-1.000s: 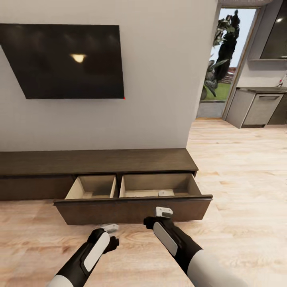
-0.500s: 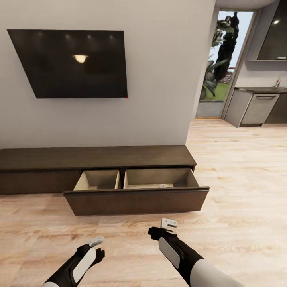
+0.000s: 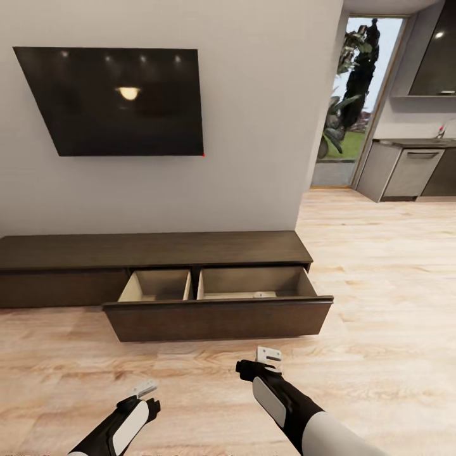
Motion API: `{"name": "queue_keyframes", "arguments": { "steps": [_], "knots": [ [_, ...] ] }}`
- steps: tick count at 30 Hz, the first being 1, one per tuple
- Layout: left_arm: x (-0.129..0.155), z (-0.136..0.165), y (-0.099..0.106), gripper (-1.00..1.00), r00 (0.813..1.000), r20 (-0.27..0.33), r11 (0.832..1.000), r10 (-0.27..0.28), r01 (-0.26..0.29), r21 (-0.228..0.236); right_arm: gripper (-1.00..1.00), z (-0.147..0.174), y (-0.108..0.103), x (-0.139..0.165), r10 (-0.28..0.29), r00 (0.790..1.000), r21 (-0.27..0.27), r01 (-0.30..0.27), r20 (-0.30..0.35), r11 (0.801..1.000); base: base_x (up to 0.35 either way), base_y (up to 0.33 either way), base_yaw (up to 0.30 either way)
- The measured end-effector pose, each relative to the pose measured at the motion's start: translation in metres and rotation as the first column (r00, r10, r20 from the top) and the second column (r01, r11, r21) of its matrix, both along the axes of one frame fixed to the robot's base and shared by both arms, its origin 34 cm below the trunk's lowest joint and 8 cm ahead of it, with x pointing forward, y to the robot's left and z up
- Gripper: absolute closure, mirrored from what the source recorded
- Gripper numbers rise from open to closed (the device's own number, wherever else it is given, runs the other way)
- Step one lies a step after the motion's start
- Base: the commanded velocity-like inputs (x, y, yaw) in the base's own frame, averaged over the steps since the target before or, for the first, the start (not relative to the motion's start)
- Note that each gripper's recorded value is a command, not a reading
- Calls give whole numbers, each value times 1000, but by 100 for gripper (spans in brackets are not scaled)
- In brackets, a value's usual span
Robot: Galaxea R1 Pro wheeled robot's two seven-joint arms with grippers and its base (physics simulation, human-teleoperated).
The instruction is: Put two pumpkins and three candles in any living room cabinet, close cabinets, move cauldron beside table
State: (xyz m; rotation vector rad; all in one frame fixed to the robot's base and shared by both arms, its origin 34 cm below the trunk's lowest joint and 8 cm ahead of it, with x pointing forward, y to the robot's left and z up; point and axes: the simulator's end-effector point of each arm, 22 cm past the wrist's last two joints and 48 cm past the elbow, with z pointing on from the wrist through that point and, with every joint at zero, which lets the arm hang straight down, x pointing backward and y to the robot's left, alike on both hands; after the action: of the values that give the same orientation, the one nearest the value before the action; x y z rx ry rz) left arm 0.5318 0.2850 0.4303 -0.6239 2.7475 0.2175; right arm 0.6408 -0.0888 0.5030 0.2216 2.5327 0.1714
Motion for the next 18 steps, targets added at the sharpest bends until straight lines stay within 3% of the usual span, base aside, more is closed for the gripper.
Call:
{"name": "queue_keyframes", "arguments": {
  "steps": [9, 18],
  "knots": [
    [-2, -1, 0, -100, 1000, -3, 1000, 1, -1, 0, -100, 0, 4, -1, 4, 1000, 3, -4, -1, 1000, -158, 183, 229],
    [-2, -1, 0, -100, 1000, -4, 1000, -1, 1, 0, -100, 0, 5, -1, 5, 1000, 3, -5, -1, 1000, -271, 36, 272]
  ]
}}
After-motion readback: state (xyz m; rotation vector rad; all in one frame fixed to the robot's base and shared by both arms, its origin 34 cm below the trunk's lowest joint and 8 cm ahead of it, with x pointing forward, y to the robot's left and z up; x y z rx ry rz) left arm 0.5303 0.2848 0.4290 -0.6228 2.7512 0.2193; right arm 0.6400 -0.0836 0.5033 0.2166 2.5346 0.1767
